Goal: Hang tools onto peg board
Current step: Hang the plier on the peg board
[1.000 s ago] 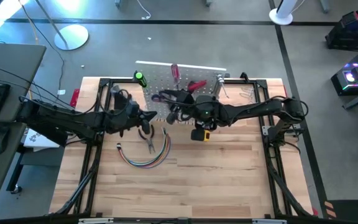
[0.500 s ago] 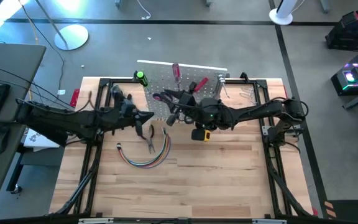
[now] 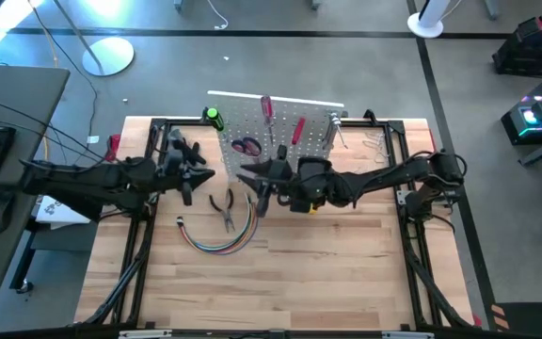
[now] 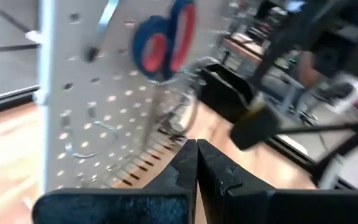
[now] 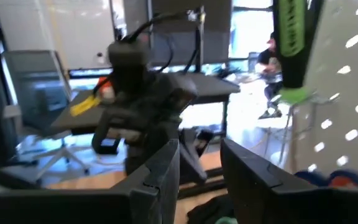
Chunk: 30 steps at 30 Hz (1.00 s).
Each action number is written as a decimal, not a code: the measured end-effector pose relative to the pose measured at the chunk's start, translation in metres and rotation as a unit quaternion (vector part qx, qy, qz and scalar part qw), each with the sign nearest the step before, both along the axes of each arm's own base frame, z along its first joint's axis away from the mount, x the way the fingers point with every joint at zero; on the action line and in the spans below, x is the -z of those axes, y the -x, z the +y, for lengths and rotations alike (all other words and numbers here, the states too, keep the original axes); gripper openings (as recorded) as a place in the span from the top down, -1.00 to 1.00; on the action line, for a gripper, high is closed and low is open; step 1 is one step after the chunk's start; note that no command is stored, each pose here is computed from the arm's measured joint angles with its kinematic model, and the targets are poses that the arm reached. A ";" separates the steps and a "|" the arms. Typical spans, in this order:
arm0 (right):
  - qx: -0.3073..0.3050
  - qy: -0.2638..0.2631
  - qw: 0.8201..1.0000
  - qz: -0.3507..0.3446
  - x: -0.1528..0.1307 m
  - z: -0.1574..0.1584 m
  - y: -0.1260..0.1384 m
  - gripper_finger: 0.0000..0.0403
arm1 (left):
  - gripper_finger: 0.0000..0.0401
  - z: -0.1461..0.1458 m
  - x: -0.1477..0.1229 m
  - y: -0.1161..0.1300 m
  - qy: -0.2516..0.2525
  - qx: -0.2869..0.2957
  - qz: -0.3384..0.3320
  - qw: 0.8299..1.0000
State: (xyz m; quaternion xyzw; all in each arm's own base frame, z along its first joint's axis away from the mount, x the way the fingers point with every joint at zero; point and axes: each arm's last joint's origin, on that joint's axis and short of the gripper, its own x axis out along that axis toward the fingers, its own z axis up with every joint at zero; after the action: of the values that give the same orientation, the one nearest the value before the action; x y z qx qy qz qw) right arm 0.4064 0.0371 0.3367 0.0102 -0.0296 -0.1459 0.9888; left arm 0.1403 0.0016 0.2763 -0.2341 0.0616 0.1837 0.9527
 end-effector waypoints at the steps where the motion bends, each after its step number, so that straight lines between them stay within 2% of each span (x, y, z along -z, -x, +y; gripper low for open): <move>1: -0.004 -0.003 1.000 0.005 0.001 0.003 0.000 0.46 | 1.00 -0.001 -0.001 0.002 -0.005 0.015 0.000 1.000; 4: -0.014 -0.010 1.000 0.008 0.002 0.012 0.001 0.46 | 1.00 -0.003 0.001 0.007 0.000 0.058 0.014 0.998; 9: -0.036 -0.032 0.999 0.004 0.002 0.029 0.004 0.46 | 1.00 -0.008 0.012 0.011 0.040 0.115 0.067 0.990; 16: -0.040 -0.073 0.996 0.010 0.006 0.056 0.010 0.46 | 1.00 -0.021 0.019 0.016 0.049 0.176 0.114 0.977; 20: -0.053 -0.113 0.992 0.002 0.006 0.071 0.014 0.46 | 1.00 -0.029 0.013 0.031 0.080 0.237 0.185 0.950; 23: -0.068 -0.148 0.986 0.011 0.009 0.084 0.018 0.46 | 1.00 -0.028 0.005 0.053 0.092 0.252 0.254 0.929; 27: -0.077 -0.214 0.973 0.045 0.019 0.100 0.024 0.46 | 1.00 -0.025 0.005 0.070 0.085 0.259 0.266 0.925; 30: -0.077 -0.268 0.958 0.065 0.025 0.112 0.030 0.46 | 1.00 -0.027 0.018 0.068 0.045 0.279 0.275 0.919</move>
State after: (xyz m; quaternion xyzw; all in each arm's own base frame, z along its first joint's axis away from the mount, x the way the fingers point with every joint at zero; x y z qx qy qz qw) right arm 0.3765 0.1496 0.3117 0.2679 0.0759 -0.0718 0.9578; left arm 0.0724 -0.0249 0.2588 -0.1903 0.3922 -0.0357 0.8993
